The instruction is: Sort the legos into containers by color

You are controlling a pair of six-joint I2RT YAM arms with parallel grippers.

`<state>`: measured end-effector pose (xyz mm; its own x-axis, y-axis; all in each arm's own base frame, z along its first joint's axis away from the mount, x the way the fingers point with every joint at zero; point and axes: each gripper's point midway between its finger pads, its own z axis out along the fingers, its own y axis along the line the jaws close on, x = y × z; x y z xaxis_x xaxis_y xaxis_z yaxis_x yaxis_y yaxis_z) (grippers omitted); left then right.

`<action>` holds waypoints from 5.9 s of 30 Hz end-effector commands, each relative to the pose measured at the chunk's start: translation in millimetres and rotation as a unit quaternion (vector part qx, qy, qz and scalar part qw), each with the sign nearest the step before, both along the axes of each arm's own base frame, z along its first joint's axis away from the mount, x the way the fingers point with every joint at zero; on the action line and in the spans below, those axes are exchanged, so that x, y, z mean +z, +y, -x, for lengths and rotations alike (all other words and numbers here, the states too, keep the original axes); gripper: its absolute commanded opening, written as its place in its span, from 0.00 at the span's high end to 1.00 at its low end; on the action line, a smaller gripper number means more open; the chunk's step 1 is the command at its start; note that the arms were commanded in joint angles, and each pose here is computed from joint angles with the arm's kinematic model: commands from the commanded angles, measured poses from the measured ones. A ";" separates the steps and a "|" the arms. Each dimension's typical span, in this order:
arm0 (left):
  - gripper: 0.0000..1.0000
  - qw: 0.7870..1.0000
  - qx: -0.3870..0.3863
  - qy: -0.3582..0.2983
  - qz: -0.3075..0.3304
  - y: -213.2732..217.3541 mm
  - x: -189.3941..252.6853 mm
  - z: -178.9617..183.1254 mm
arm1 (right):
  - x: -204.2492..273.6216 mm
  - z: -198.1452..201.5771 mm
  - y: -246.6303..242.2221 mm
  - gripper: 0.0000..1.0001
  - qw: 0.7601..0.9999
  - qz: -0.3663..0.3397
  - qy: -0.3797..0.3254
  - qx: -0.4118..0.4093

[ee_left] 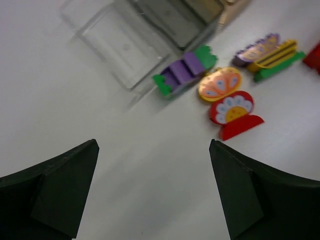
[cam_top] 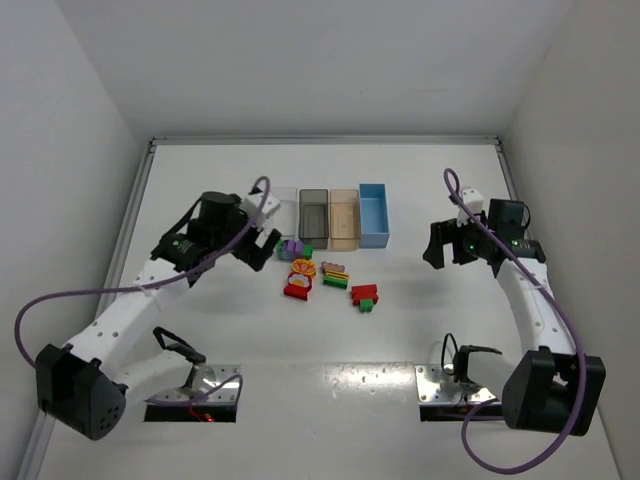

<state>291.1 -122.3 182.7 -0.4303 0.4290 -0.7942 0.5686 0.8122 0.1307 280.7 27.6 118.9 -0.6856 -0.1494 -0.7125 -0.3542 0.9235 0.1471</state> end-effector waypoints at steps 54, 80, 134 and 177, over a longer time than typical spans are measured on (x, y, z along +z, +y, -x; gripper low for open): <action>0.05 0.844 -0.532 0.011 -0.072 -210.0 -139.0 -0.9 | 1.0 -7.8 -38.9 0.01 0.999 0.025 0.004 -0.027; 0.60 0.847 -0.521 0.081 -0.070 -191.0 -144.2 -10.8 | 11.5 -22.8 -21.3 0.01 0.998 -0.065 0.017 -0.021; 0.66 0.967 -0.188 -0.111 0.128 -240.0 65.9 21.3 | 86.9 -8.6 189.9 0.05 0.883 -0.388 0.114 0.239; 0.64 0.940 -0.309 -0.140 0.034 -220.4 30.8 56.3 | 83.8 26.0 197.1 0.53 0.863 -0.360 0.129 0.331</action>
<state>243.4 -337.6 197.8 0.0455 0.5031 -0.8630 0.8769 0.3937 0.2757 259.7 219.1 187.8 -0.8347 -0.1158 -0.5384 -0.5505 0.2066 0.8089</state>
